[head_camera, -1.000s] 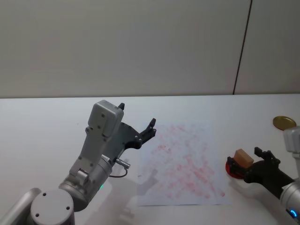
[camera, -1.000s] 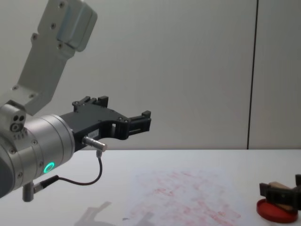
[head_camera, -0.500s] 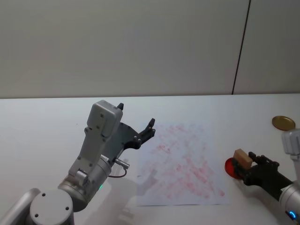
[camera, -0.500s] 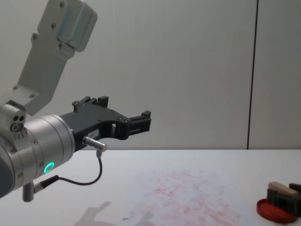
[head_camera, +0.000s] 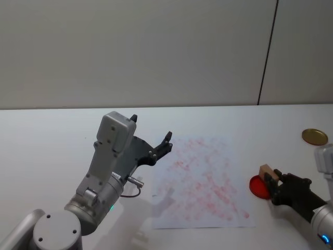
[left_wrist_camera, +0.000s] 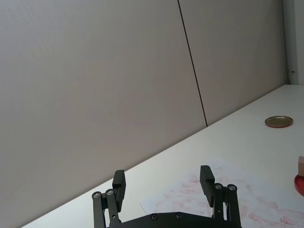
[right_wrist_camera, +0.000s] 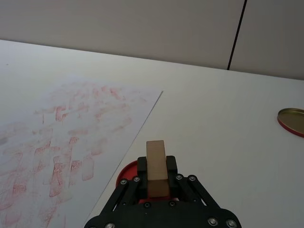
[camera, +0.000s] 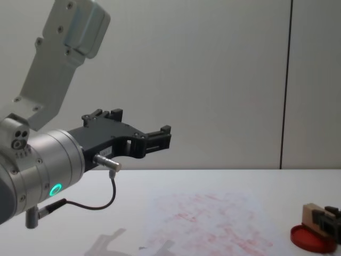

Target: Use the one hand to pick up the stamp and affix it onto the A4 paper.

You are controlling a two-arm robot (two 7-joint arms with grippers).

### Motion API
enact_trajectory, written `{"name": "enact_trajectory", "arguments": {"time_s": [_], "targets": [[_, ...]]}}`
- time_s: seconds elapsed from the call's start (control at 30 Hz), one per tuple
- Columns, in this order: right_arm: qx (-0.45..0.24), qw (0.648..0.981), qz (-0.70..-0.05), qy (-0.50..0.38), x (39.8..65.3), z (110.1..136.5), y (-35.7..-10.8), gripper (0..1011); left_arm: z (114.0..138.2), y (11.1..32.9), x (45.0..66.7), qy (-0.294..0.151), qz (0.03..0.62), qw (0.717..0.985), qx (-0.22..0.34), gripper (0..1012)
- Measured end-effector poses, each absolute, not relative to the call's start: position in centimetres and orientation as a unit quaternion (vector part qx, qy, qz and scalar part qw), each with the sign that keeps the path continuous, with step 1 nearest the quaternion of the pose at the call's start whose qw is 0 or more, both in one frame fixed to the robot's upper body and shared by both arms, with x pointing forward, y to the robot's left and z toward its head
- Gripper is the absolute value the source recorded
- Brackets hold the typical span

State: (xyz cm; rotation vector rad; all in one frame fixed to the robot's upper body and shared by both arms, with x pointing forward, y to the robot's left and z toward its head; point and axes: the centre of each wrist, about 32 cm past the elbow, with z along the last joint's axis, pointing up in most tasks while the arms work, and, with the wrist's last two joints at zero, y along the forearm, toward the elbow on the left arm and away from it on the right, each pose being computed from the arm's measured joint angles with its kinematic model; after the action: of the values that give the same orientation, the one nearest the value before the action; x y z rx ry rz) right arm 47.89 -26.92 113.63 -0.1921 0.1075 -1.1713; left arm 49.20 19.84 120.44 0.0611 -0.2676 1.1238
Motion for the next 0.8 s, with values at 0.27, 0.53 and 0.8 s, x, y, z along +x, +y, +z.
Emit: {"name": "enact_trajectory", "arguments": {"time_s": [0.27,0.53,0.8], "targets": [[-0.084,0.834,-0.544,0.034,48.0,113.8,-26.6,217,120.4,19.8,49.2,-0.126,0.531,0.837,0.029,993],[-0.071,0.853,-0.517,0.019,48.5,114.6,-25.3,217,120.4,19.8,49.2,-0.126,0.531,0.837,0.029,993],[-0.067,0.866,-0.496,0.016,49.5,114.9,-23.5,218,120.4,19.8,49.2,-0.127,0.531,0.837,0.029,993]]}}
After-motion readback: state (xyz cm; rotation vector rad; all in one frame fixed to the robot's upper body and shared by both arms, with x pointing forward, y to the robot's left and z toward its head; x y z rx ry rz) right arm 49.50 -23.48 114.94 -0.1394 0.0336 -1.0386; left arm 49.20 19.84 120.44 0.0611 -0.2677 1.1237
